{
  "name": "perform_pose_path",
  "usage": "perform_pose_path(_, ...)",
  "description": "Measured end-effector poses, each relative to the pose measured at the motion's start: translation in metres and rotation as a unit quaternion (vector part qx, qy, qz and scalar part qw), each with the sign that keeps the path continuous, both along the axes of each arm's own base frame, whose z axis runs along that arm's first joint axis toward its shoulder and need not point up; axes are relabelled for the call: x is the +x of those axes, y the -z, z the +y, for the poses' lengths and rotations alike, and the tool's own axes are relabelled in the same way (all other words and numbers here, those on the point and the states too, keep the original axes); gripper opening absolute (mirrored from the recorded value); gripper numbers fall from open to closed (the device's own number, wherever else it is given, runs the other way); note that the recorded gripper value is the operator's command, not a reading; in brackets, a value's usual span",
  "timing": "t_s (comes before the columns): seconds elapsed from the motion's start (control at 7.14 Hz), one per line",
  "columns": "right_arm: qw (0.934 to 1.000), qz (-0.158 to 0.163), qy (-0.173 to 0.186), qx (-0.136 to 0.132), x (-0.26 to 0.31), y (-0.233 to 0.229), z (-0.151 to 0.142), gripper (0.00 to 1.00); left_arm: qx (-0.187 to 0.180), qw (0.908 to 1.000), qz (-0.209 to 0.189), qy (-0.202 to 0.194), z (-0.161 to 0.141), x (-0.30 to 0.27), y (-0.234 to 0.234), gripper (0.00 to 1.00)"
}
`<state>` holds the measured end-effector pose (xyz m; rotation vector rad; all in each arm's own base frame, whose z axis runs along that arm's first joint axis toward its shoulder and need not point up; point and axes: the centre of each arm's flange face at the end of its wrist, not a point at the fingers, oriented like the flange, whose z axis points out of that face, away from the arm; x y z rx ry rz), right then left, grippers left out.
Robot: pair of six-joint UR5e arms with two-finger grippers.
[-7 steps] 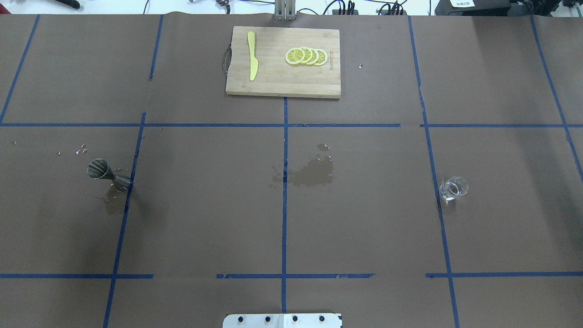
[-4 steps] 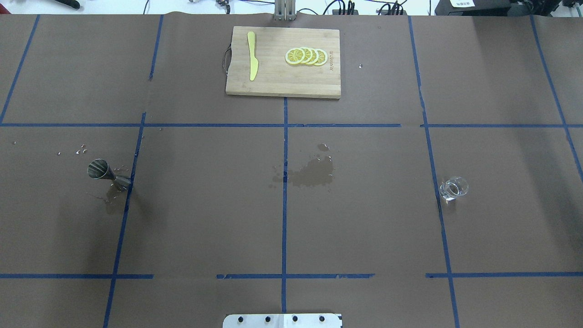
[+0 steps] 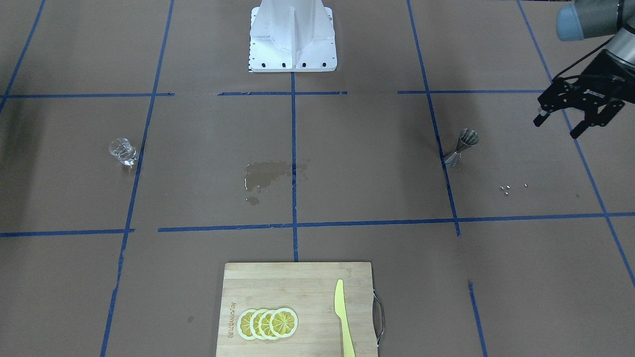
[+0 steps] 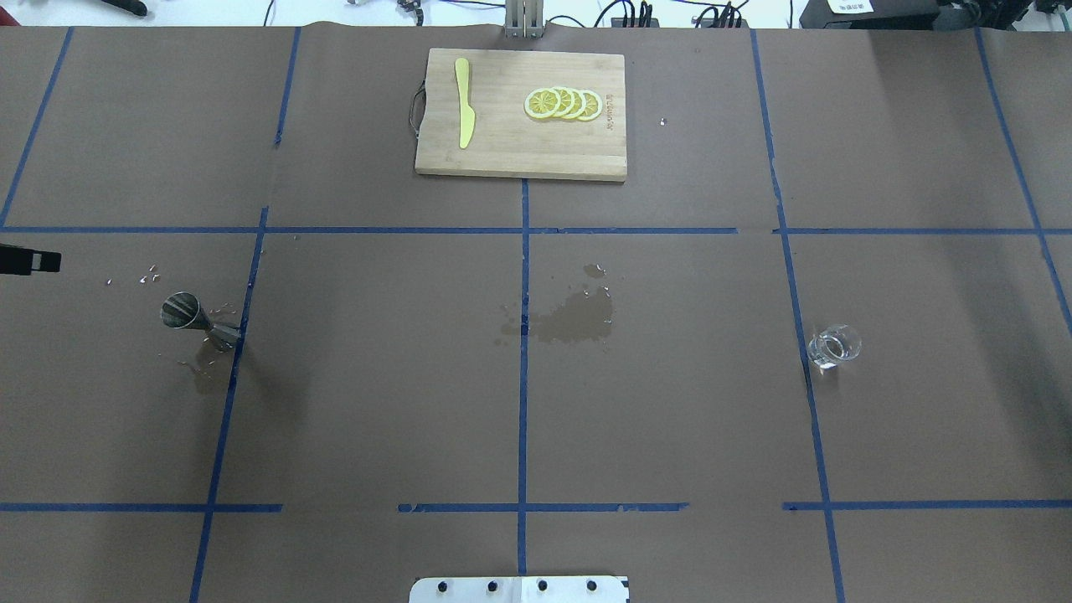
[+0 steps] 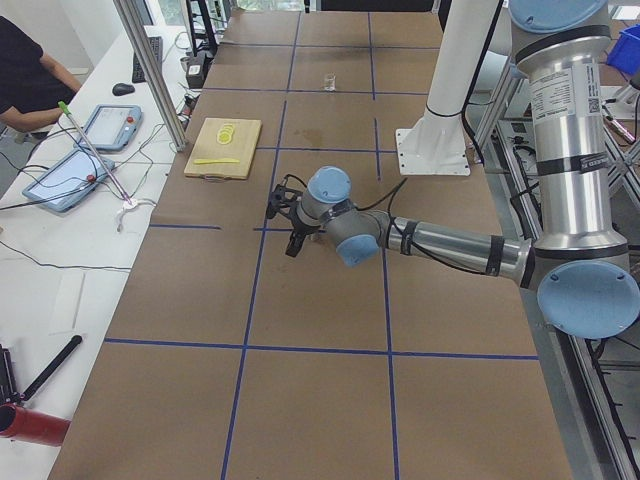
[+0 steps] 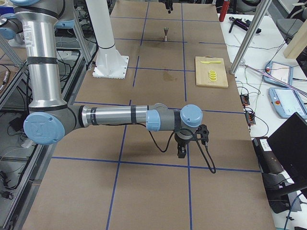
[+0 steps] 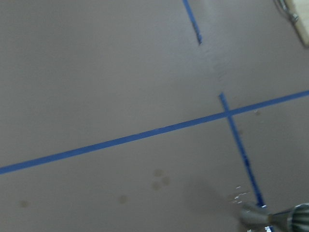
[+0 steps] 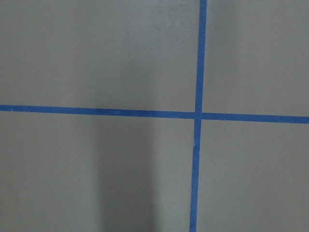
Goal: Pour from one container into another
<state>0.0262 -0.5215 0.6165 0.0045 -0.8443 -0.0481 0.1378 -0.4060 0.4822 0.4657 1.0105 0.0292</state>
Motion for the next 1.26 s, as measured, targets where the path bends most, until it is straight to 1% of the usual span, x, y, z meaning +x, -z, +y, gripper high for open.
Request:
perform_pose_path(0.14,0.9999,-0.006,0.008,0.008,-0.008,0.004,0.0,1.0,-0.005,0.9993,0.026,0.025,0.022,0.015,0.023,1.0)
perform_pose_path(0.28,0.9995,-0.009,0.013,0.026,-0.013,0.005,0.002,1.0,-0.015,0.9971,0.061,0.043,0.041,0.024,0.046,1.0)
perform_pose_path(0.42,0.9984,-0.013,0.015,0.052,-0.016,0.0,0.01,1.0,-0.017,0.9957,0.073,0.055,0.057,0.032,0.06,1.0)
perform_pose_path(0.56,0.997,-0.016,0.016,0.074,-0.016,-0.003,0.017,1.0,-0.016,0.996,0.057,0.067,0.068,0.05,0.061,0.97)
perform_pose_path(0.7,0.996,-0.018,0.016,0.086,-0.017,-0.003,0.02,1.0,-0.013,0.9959,0.026,0.086,0.078,0.075,0.055,0.93)
perform_pose_path(0.84,0.9954,-0.019,0.017,0.092,-0.017,-0.002,0.021,1.0,-0.011,0.9942,0.011,0.107,0.087,0.094,0.055,0.93)
perform_pose_path(0.98,0.9952,-0.019,0.017,0.095,-0.018,-0.002,0.021,1.0,-0.008,0.9912,0.007,0.132,0.099,0.114,0.056,0.99)
perform_pose_path(1.12,0.995,-0.019,0.018,0.096,-0.019,-0.001,0.021,1.0,0.008,0.9861,0.0,0.166,0.116,0.137,0.054,0.99)
perform_pose_path(1.26,0.995,-0.019,0.02,0.096,-0.02,-0.001,0.021,1.0,0.032,0.9799,-0.014,0.196,0.132,0.155,0.052,0.99)
